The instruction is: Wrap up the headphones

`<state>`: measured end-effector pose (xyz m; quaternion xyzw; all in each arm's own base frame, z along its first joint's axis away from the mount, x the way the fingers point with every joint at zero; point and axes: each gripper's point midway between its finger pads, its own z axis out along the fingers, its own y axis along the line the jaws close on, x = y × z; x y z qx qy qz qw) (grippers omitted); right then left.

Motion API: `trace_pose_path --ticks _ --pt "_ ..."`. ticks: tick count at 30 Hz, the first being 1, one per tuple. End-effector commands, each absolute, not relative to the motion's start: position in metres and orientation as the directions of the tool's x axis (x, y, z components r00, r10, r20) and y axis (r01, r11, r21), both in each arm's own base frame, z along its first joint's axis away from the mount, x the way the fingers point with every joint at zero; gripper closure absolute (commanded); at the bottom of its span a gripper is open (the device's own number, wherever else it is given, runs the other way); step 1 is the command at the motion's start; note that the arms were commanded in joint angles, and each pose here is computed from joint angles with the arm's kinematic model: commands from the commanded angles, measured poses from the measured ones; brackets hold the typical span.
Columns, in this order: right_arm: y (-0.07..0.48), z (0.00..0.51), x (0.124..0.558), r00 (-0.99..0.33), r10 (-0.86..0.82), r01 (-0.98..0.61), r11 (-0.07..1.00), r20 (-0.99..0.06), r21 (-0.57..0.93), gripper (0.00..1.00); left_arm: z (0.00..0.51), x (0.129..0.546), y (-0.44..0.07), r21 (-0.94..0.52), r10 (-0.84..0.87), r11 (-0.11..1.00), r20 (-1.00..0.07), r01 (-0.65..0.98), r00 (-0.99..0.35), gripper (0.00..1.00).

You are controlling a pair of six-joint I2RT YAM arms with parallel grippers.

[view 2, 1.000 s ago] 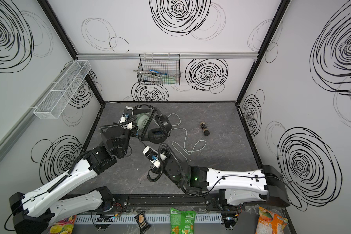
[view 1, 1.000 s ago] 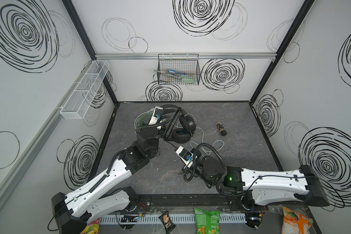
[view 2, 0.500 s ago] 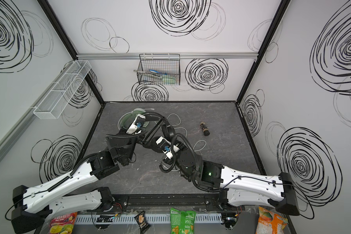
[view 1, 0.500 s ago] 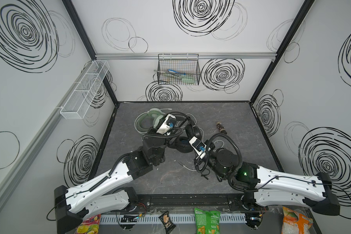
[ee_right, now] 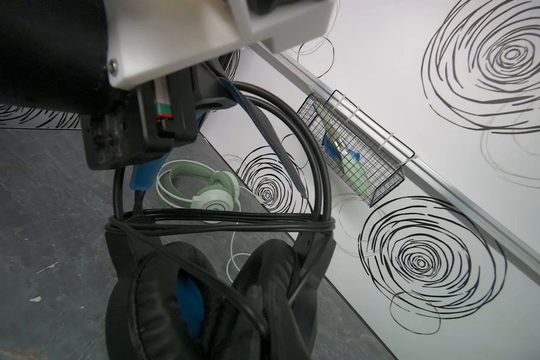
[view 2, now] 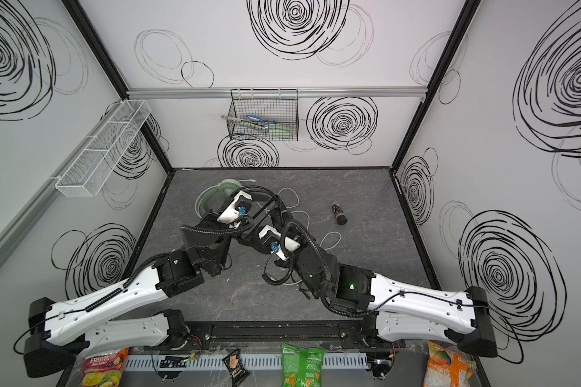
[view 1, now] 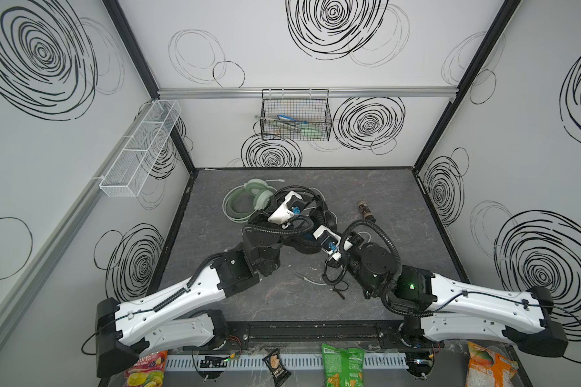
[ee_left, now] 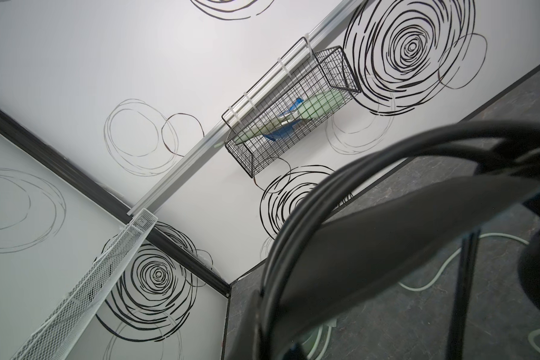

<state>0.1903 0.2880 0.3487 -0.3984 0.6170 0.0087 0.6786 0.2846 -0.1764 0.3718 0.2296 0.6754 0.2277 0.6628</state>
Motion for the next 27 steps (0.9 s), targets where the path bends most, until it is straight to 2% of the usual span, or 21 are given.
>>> trace_pose_path --ticks 1,7,15,21,27 --pt "0.265 0.395 0.200 0.239 -0.422 -0.390 0.783 -0.875 -0.484 0.91 0.392 0.284 -0.154 0.606 0.604 0.789 -0.795 -0.101 -0.053 1.00" --pt "0.268 0.393 0.196 0.229 -0.433 -0.390 0.780 -0.872 -0.490 0.91 0.400 0.281 -0.141 0.621 0.616 0.759 -0.783 -0.195 -0.091 1.00" --pt "0.265 0.394 0.191 0.216 -0.426 -0.381 0.792 -0.879 -0.477 0.90 0.403 0.282 -0.139 0.672 0.666 0.701 -0.736 -0.238 -0.117 1.00" --pt "0.248 0.401 0.196 0.224 -0.505 -0.294 0.780 -0.833 -0.552 0.86 0.398 0.279 -0.150 0.711 0.710 0.678 -0.699 -0.188 -0.083 1.00" --pt "0.234 0.434 0.204 0.265 -0.527 -0.222 0.782 -0.808 -0.582 0.85 0.393 0.273 -0.163 0.704 0.704 0.700 -0.709 -0.121 -0.054 1.00"
